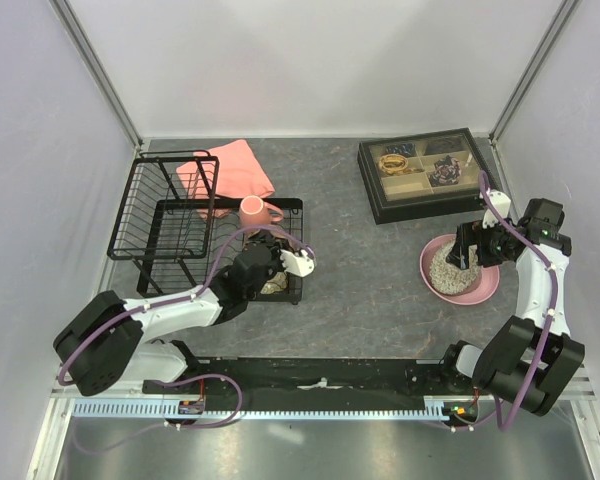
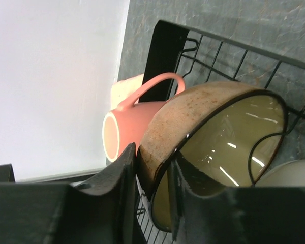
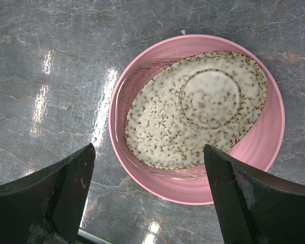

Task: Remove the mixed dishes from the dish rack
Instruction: Pick up the bowl from the dish rack.

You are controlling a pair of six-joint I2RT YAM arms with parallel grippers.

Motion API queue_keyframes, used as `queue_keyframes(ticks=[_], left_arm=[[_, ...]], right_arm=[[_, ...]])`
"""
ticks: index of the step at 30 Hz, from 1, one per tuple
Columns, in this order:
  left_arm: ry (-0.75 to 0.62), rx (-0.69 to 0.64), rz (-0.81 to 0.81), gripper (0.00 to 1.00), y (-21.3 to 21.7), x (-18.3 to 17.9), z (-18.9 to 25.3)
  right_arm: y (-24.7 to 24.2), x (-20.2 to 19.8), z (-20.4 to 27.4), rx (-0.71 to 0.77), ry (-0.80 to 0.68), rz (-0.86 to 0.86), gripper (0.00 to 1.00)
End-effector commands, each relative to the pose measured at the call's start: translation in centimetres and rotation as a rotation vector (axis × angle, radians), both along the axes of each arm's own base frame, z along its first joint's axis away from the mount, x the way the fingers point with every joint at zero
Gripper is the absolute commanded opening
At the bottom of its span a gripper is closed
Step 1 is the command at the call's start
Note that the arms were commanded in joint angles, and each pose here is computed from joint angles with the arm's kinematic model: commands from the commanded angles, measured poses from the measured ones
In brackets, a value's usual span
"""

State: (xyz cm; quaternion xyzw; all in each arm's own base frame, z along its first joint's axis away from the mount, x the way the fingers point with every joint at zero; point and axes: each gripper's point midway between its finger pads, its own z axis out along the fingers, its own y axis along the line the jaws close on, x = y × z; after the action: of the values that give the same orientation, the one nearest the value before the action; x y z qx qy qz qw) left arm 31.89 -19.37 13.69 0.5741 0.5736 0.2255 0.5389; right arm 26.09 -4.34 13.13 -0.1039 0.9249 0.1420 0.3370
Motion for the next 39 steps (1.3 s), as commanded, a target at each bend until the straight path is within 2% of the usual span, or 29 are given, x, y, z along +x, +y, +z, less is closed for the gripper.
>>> queue_keyframes(ticks=[1, 11, 25, 39], left_arm=[[-0.016, -0.034, -0.016, 0.26, -0.6, 0.0, 0.0], [-0.050, -0.049, -0.008, 0.02, -0.5, 0.2, 0.5], [-0.170, -0.062, 0.017, 0.02, 0.1, 0.7, 2.5], [-0.223, -0.103, 0.016, 0.02, 0.7, 0.2, 4.7]], right_arm=[[0.0, 0.2, -0.2, -0.004, -0.010, 0.010, 0.95], [0.0, 0.2, -0.3, -0.008, -0.007, 0.011, 0.95], [-0.1, 0.2, -0.7, -0.006, 0.005, 0.012, 0.95], [-0.1, 0.3, -1.1, -0.001, 0.018, 0.011, 0.95]])
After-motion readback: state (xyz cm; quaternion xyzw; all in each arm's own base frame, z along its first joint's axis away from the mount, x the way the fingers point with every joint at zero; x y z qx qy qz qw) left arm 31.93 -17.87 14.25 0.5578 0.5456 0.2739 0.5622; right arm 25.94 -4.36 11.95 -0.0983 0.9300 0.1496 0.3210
